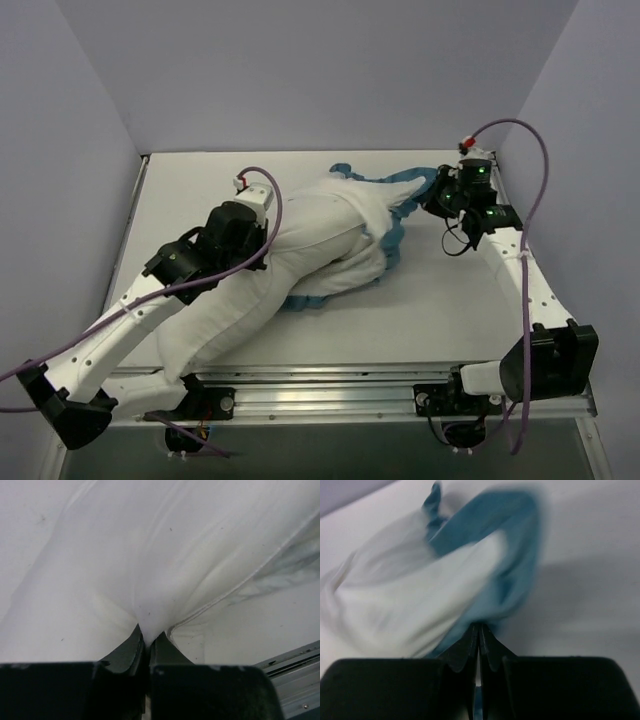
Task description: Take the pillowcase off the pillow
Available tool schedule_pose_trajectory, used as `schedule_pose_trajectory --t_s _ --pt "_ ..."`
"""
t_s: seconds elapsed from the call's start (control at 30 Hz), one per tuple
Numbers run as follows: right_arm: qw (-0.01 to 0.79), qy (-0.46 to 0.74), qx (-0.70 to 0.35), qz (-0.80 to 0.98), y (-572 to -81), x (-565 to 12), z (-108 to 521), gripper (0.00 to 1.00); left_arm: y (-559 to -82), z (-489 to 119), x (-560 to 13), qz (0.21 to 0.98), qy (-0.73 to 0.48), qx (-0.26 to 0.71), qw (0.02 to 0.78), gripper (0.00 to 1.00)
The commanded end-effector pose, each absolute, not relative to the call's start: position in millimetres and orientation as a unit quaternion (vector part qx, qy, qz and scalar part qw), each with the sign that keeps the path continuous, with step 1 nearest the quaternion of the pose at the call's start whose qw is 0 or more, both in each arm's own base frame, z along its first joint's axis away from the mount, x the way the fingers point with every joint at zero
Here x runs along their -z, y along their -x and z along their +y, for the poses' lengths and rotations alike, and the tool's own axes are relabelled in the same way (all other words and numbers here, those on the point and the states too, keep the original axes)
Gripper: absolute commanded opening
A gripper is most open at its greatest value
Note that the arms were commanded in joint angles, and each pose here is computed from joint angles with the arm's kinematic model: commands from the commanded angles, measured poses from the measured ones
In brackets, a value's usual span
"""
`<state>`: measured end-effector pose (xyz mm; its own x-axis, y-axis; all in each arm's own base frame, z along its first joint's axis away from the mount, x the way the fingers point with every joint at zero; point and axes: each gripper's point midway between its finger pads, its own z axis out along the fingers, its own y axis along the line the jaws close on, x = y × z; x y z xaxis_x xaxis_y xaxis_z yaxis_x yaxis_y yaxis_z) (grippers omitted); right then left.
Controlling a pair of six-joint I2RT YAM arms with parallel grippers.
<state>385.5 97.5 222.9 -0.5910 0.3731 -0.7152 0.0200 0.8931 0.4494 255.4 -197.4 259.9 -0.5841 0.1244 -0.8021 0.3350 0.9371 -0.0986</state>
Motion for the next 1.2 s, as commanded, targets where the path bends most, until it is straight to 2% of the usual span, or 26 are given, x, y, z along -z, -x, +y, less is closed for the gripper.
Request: schedule_pose_trajectory --t_s 0.0,0.2,0.27,0.4,0.43,0.47,0.53,0.57,0.6,0.63,0.73,0.83,1.17 --pt "0.496 -0.261 -0.07 0.825 -407.6 -253.1 -17.3 0.0 -241.9 -114.5 -284.7 0.888 -0.083 0.026 0.452 0.02" --pt "0.517 -0.289 -0.072 0.802 -425.5 -280.9 -36.0 0.0 -238.6 -103.2 -302.0 0.874 -0.069 0.039 0.479 0.02" --pt "0.518 -0.265 -0.098 0.807 -429.0 -285.3 -25.4 0.0 -236.3 -107.4 -303.3 0.871 -0.073 0.056 0.482 0.02" --pt "0.509 -0.175 -0.194 0.82 -423.5 -288.1 41.2 0.0 -236.3 -123.9 -295.2 0.868 -0.092 0.092 0.479 0.02" --pt "0.498 -0.141 -0.21 0.829 -416.2 -285.0 72.1 0.04 -238.9 -128.6 -294.1 0.866 -0.094 0.099 0.481 0.02" --pt "0.485 -0.122 -0.211 0.84 -408.7 -277.8 83.7 0.2 -239.4 -131.5 -285.5 0.87 -0.097 0.101 0.472 0.02" --pt "0.456 -0.085 -0.238 0.853 -390.7 -264.4 113.3 0.35 -243.8 -137.4 -281.3 0.87 -0.098 0.108 0.472 0.02" --pt "0.44 -0.079 -0.24 0.862 -381.8 -255.7 117.4 0.47 -245.6 -140.2 -277.1 0.871 -0.099 0.109 0.468 0.02" --pt "0.427 -0.081 -0.238 0.868 -371.3 -246.3 118.8 0.51 -245.6 -142.1 -271.3 0.874 -0.1 0.112 0.462 0.02" --pt "0.421 -0.088 -0.229 0.873 -365.5 -238.8 115.5 0.6 -246.3 -144.5 -268.6 0.874 -0.1 0.115 0.461 0.02" --pt "0.409 -0.102 -0.225 0.878 -344.7 -224.5 110.5 0.75 -246.5 -148.4 -257.5 0.879 -0.102 0.119 0.45 0.02" --pt "0.403 -0.098 -0.238 0.878 -334.8 -215.9 114.1 0.8 -244.7 -150.5 -249.3 0.882 -0.102 0.124 0.442 0.02" --pt "0.395 -0.117 -0.258 0.874 -341.0 -189.9 119.8 0.79 -243.9 -150.9 -244.0 0.885 -0.097 0.125 0.438 0.02"
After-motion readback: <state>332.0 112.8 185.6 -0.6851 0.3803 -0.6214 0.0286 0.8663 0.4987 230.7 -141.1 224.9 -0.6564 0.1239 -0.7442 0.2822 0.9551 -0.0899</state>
